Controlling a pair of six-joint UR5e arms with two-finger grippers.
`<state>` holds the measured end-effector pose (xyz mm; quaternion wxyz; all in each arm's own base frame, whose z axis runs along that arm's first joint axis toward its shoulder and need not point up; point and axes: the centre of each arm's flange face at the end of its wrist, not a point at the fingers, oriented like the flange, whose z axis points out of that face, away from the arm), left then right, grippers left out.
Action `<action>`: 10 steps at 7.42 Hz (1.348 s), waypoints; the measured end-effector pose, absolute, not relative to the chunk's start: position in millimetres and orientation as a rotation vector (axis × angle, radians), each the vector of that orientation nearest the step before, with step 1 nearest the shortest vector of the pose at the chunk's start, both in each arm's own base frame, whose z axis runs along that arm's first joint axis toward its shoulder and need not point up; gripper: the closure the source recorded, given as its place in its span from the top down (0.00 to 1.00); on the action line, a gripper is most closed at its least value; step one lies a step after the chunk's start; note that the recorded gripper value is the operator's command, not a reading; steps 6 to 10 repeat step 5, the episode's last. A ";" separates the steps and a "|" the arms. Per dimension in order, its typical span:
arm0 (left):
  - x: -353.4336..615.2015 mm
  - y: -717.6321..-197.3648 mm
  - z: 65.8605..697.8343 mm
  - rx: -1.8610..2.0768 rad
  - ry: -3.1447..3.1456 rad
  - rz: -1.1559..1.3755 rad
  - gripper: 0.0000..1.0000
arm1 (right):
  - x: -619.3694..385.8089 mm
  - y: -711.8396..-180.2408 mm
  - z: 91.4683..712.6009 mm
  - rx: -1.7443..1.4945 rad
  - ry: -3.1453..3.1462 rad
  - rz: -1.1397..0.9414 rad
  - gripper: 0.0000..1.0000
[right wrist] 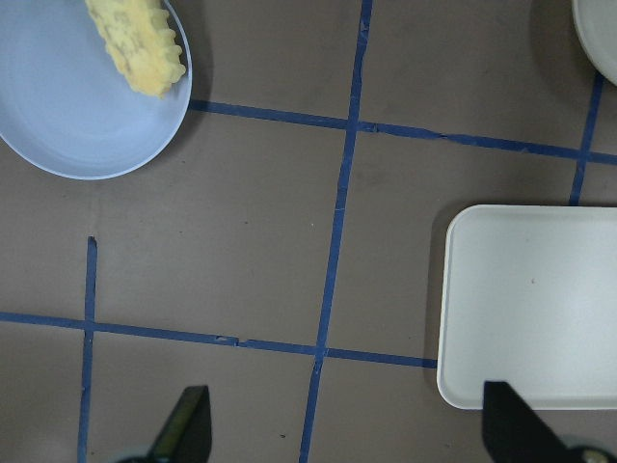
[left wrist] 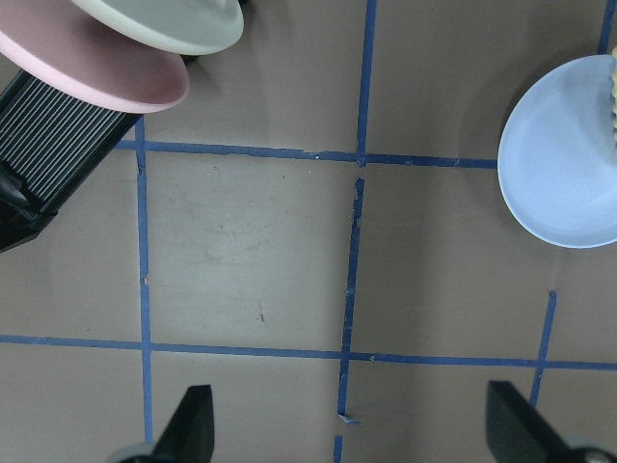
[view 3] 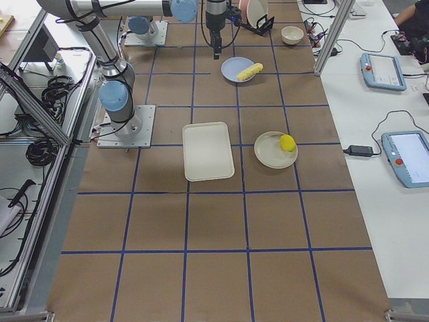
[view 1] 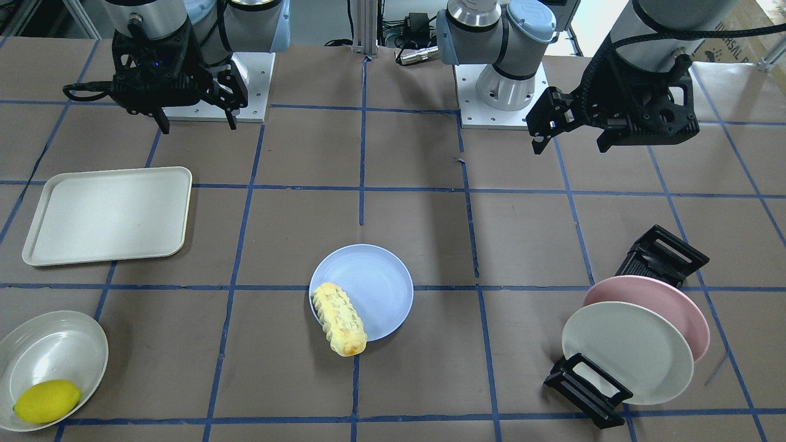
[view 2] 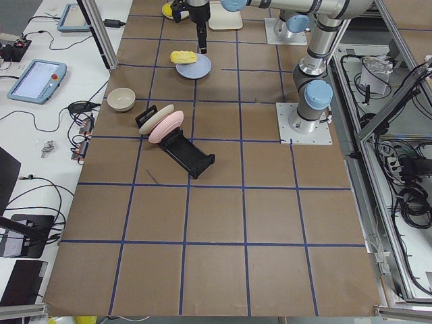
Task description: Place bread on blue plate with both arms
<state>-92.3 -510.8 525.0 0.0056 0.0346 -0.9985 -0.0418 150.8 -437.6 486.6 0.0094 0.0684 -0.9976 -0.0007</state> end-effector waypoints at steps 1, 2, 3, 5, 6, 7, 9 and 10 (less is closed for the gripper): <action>-92.3 -510.6 524.8 0.109 -3.126 -0.131 1.00 | 151.8 -438.4 488.4 0.214 -3.123 0.001 1.00; -92.3 -510.4 525.1 0.109 -3.126 -0.130 1.00 | 152.6 -438.4 489.0 0.214 -3.130 0.003 1.00; -92.4 -510.5 525.2 0.112 -3.125 -0.129 1.00 | 153.0 -438.3 488.8 0.214 -3.133 0.002 1.00; -92.4 -511.1 525.1 0.122 -3.124 -0.127 1.00 | 153.2 -438.6 487.9 0.217 -3.135 -0.003 1.00; -92.4 -511.1 525.1 0.122 -3.124 -0.127 1.00 | 153.2 -438.6 487.9 0.217 -3.135 -0.003 1.00; -92.4 -511.1 525.1 0.122 -3.124 -0.127 1.00 | 153.2 -438.6 487.9 0.217 -3.135 -0.003 1.00; -92.4 -511.1 525.1 0.122 -3.124 -0.127 1.00 | 153.2 -438.6 487.9 0.217 -3.135 -0.003 1.00; -92.4 -511.1 525.1 0.122 -3.124 -0.127 1.00 | 153.2 -438.6 487.9 0.217 -3.135 -0.003 1.00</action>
